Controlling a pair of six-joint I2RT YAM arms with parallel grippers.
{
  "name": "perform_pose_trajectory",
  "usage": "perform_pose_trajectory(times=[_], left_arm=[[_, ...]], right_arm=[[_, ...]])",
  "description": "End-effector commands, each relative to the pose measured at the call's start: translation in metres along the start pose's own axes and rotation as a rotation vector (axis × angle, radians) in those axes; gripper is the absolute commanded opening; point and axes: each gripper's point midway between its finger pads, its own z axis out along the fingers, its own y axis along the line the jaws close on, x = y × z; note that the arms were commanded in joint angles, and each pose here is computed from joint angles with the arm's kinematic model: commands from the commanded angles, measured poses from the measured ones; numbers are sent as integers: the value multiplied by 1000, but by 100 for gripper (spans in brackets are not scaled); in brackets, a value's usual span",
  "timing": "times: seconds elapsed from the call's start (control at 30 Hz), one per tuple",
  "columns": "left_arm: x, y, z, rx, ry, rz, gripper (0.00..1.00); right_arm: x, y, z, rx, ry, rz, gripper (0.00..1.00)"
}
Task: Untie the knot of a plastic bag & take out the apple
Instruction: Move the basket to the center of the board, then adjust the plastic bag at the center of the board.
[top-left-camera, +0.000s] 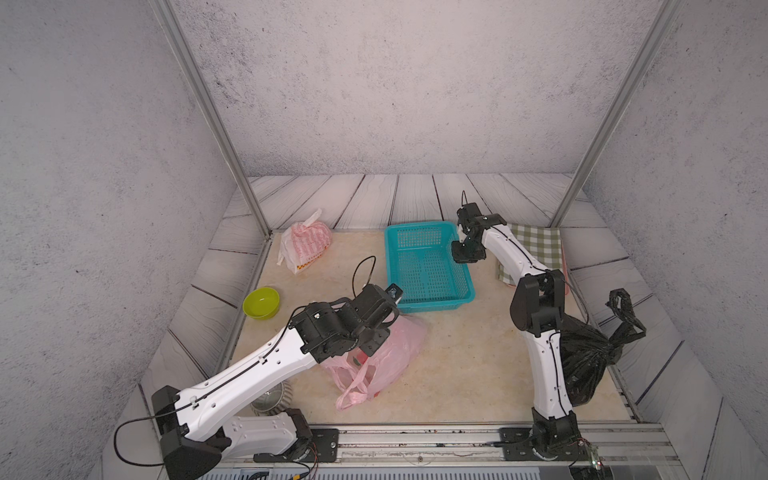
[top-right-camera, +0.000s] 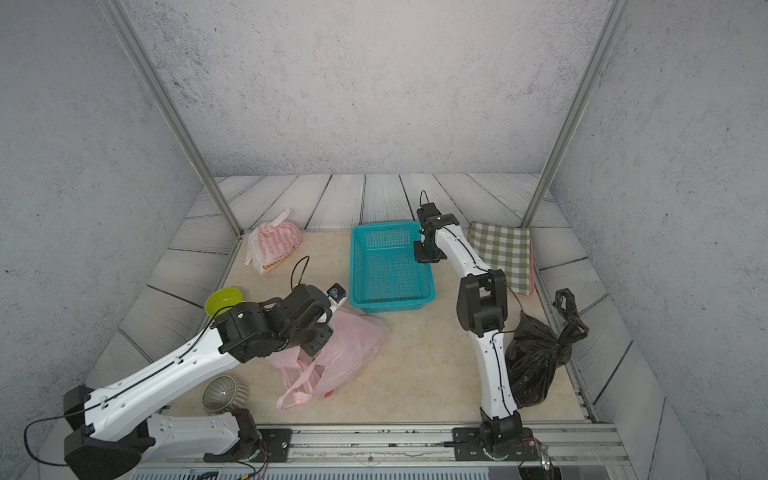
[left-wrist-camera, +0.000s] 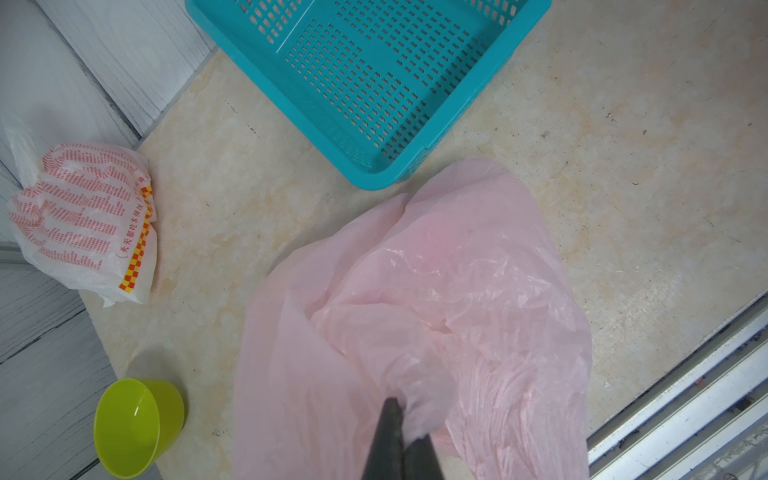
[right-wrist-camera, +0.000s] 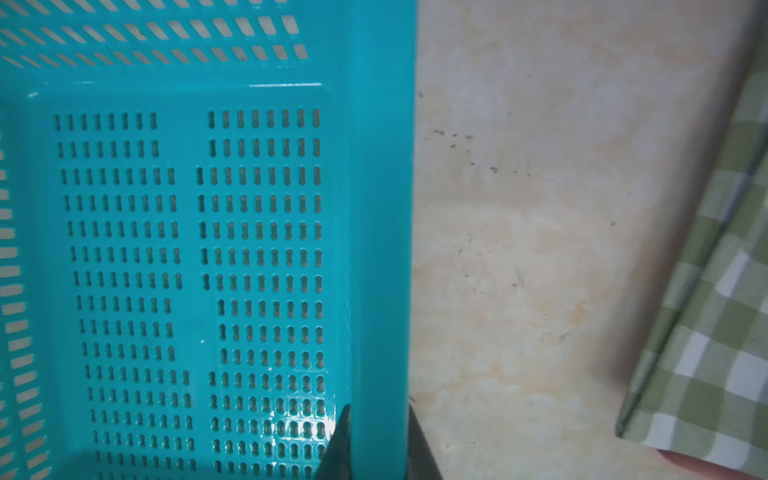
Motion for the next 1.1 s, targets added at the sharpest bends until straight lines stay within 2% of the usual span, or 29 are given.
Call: perform_pose_trajectory(times=[0.0, 0.27, 0.53, 0.73, 0.87, 0.97, 1.07], left_arm=[[2, 1, 3, -1, 11, 4, 0], [2, 0, 5, 0, 20, 6, 0], [-2, -2, 5, 10, 23, 8, 0], [-19, -7, 2, 53, 3, 5, 0], [-46, -11, -5, 115, -35, -17, 0], [-71, -13, -16, 168, -68, -38, 0], [-93, -4, -24, 141, -95, -27, 0]], right_arm=[[-16, -53, -28, 147, -63, 64, 14], [-15, -114, -33, 166, -82, 203, 13], [-17, -125, -34, 165, -68, 183, 18], [-20, -117, -32, 112, -66, 167, 34], [-27, -117, -42, 106, -81, 167, 69], [-33, -117, -71, 116, -128, 170, 76], [-36, -108, -116, 99, -209, 166, 76]])
